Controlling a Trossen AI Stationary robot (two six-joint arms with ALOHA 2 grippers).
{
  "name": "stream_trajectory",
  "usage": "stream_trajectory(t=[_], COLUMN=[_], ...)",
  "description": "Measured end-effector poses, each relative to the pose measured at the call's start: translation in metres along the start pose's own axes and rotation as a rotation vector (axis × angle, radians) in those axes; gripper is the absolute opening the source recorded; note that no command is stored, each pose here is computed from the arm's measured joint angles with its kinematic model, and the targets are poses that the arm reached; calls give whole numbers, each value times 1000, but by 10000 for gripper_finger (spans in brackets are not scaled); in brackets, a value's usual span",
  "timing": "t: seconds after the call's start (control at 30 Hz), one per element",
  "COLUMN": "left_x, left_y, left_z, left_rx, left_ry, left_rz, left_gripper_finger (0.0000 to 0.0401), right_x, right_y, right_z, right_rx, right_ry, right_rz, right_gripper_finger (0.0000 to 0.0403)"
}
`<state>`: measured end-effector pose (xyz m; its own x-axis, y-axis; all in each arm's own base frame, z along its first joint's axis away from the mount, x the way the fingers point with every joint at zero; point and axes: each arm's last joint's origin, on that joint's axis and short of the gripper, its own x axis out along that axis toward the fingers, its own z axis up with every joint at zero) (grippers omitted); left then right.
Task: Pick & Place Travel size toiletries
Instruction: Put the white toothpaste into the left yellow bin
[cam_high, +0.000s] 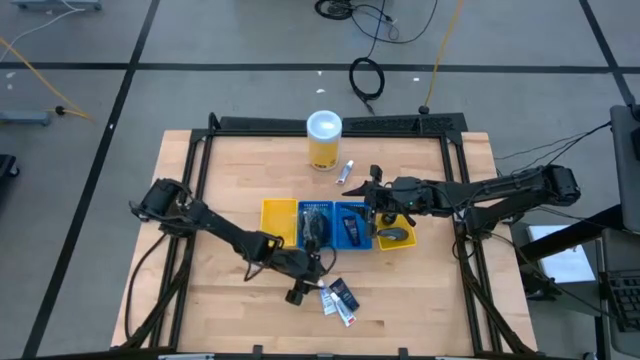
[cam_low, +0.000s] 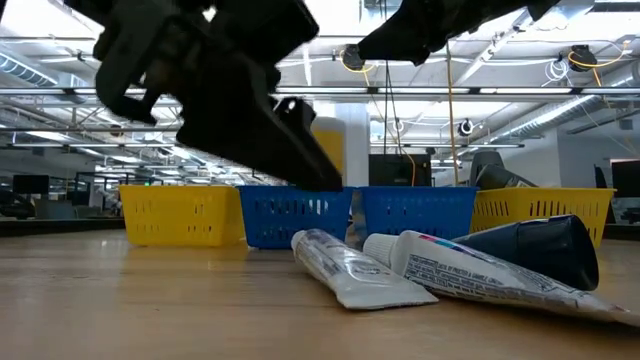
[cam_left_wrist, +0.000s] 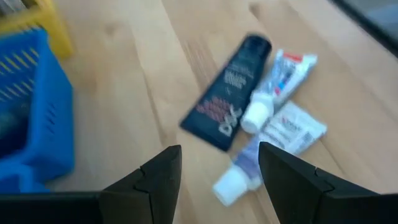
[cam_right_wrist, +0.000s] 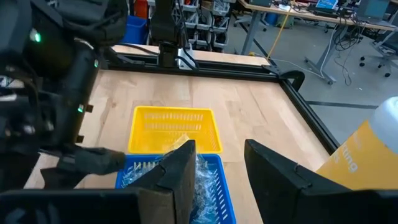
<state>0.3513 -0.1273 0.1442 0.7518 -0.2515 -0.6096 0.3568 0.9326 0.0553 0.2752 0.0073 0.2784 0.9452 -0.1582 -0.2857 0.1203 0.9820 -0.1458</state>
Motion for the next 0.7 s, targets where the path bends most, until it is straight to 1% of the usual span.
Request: stream_trajectory(t=[0.23, 0.33, 0.4, 0.47, 0.57, 0.7], left_x=[6, 6, 10, 13, 16, 22], left_y=[-2, -3, -2, -1, 2, 3], left_z=[-6, -7, -10, -17, -19, -25], left_rx=[-11, -7, -9, -7, -14, -28], left_ry=[18, 24, 35, 75, 79, 93], left_rz=[-80, -82, -83, -81, -78, -109], left_gripper_finger=[214, 214, 214, 214, 214, 214], right_x=[0, 0, 0, 0, 0, 0], right_y=[0, 0, 0, 0, 0, 0], right_z=[0, 0, 0, -1, -1, -1], right_rx=[0, 0, -1, -1, -1, -2], right_ry=[3, 3, 4, 6, 6, 6], right_rz=[0, 0, 0, 1, 1, 1], right_gripper_finger=[130, 130, 130, 130, 130, 130])
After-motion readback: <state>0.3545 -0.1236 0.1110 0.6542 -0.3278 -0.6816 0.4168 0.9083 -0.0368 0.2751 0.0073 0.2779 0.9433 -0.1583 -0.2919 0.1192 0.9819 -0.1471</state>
